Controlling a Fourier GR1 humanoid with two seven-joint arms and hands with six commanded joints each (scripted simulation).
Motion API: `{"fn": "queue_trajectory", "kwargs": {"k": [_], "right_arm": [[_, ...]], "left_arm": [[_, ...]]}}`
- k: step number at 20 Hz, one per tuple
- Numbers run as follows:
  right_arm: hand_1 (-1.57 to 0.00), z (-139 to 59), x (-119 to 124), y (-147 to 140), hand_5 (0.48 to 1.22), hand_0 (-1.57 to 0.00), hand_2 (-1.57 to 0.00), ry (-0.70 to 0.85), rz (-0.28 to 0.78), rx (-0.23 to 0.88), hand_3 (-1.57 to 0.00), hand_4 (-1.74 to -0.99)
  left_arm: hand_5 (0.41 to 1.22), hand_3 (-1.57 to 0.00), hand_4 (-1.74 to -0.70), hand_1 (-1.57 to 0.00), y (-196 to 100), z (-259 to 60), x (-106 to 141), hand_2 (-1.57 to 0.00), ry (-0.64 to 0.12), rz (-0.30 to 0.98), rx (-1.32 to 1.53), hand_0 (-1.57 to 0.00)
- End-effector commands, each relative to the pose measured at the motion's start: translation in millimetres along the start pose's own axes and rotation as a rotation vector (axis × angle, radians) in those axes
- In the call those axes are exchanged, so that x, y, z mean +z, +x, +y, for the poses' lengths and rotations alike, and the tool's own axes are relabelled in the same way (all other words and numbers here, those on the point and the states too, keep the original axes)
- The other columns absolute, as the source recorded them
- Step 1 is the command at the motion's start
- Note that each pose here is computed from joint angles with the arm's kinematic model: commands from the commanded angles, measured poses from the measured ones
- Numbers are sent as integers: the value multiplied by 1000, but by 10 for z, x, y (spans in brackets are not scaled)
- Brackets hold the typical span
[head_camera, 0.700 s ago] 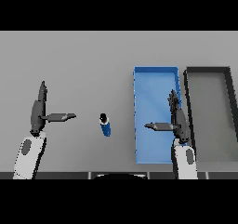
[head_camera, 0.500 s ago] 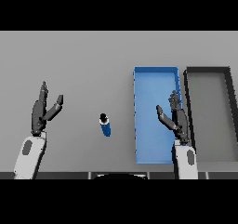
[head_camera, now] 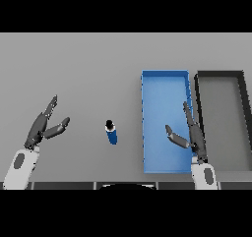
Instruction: Pick up the blue pipe and place it into the blue bin.
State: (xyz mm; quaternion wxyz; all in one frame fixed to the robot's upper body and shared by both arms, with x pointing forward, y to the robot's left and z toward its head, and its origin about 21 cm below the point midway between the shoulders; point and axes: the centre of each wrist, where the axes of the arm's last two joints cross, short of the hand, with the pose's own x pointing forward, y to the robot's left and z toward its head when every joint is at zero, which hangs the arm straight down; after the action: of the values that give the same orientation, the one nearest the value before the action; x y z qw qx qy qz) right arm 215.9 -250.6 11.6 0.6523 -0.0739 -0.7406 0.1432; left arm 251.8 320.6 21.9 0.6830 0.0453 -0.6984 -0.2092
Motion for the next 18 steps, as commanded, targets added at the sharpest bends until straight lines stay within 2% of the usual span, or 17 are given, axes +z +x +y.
{"fn": "queue_trajectory", "kwargs": {"k": [1,5,9,12,18], "right_arm": [[1,-35,9,-2,621,1,1,1,5,5,1,-1197],[1,-36,2,-2,616,1,1,18,-8,13,1,-1179],[1,-28,-59,8,617,1,1,15,10,28,1,-1164],[1,-34,2,-10,619,1,1,12,15,10,1,-1189],[1,-32,-9,30,626,1,1,9,2,-8,1,-1217]], "left_arm": [[594,1,-966,1,-11,15,7,1,-28,-13,3,1],[549,1,-1026,1,102,-24,168,1,-199,-21,-14,1],[497,1,-1113,1,126,-395,236,1,-358,19,3,1],[464,1,-1137,1,173,-655,230,1,-421,28,-15,1],[456,1,-1151,1,160,-1061,34,1,-475,4,14,1]]}}
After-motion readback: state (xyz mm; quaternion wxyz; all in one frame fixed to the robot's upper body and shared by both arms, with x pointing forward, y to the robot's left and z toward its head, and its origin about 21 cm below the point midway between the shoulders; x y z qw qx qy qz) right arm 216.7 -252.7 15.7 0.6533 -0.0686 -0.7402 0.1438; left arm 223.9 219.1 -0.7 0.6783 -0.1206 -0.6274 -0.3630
